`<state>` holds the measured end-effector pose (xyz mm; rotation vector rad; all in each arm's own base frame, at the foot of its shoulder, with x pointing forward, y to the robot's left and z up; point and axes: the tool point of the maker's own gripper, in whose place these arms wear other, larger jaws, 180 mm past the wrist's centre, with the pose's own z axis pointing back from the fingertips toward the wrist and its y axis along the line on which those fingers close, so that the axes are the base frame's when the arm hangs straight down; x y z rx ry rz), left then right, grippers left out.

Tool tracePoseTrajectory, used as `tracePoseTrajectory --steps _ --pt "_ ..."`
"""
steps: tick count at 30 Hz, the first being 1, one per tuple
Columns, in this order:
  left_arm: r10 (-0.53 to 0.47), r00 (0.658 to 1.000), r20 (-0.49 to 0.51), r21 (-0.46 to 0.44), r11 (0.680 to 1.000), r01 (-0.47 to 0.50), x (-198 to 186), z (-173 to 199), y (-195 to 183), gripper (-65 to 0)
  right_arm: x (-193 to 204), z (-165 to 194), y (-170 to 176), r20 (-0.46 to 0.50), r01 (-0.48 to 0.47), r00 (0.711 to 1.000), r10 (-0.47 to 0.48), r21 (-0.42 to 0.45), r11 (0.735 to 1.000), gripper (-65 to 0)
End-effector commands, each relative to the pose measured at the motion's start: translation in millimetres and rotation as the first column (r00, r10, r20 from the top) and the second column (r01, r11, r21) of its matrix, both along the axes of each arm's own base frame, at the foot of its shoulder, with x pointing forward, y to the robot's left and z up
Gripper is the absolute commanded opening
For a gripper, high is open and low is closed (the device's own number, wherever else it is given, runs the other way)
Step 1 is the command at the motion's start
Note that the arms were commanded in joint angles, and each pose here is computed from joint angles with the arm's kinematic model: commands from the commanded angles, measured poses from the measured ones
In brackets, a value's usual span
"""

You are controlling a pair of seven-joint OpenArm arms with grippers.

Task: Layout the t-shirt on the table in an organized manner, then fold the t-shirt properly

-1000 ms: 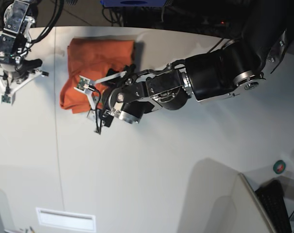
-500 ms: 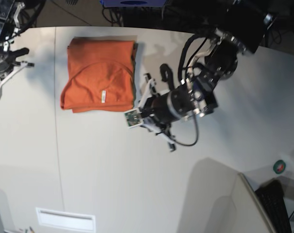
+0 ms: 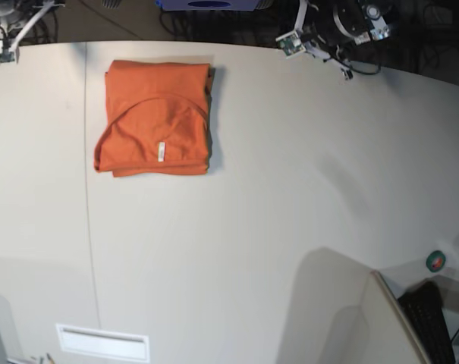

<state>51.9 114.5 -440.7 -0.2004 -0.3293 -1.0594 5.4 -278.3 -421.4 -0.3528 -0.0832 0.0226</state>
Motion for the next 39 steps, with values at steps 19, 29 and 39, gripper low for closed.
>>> tracePoseTrajectory --steps 19,29,39 --pt "0.463 0.832 -0.305 0.182 0.886 -0.426 -195.2 -164.6 40.8 -65.0 -181.9 -183.5 122.7 -0.481 -0.225 0.725 0.493 0.512 0.829 -65.0" --pt "0.590 0.780 -0.208 0.014 0.800 -0.600 -165.9 -189.4 34.7 -65.0 -174.9 -215.7 146.5 -0.208 -0.244 0.875 0.438 0.591 0.768 -65.0" --pt "0.572 0.796 -0.197 0.028 0.815 -0.579 -135.2 -199.2 29.7 -65.0 -162.9 -218.4 172.7 -0.168 -0.249 0.886 0.432 0.615 0.748 -65.0"
